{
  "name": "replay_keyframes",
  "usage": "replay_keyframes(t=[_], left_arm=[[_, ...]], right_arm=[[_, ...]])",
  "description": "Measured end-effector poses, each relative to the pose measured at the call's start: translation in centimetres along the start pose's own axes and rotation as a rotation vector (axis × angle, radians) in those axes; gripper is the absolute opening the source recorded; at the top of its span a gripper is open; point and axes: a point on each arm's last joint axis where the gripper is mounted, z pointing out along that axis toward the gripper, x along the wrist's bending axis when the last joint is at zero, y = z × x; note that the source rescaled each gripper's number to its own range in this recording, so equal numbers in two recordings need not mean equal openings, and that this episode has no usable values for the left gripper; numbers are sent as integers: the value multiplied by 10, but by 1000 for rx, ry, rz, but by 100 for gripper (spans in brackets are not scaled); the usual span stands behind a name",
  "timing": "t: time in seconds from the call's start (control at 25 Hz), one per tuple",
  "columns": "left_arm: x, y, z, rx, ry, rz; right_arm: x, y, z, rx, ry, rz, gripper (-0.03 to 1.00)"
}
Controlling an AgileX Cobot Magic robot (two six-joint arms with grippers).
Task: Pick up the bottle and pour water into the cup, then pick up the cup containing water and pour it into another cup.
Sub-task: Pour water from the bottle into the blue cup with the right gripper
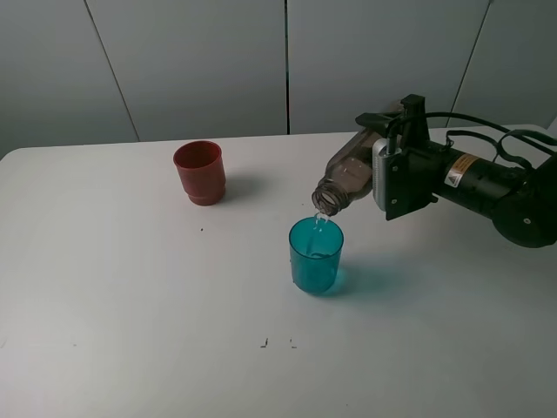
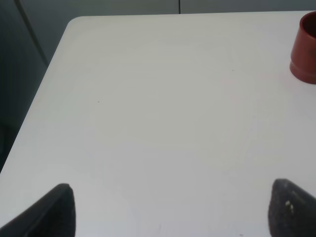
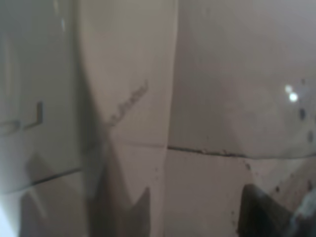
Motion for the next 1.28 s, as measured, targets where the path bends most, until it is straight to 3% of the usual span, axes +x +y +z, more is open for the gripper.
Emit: replay_keyframes(t=[1.28], left_arm=[[0, 0, 0, 0, 0, 0]], right_arm=[[-1, -2, 0, 23, -11, -124, 2]])
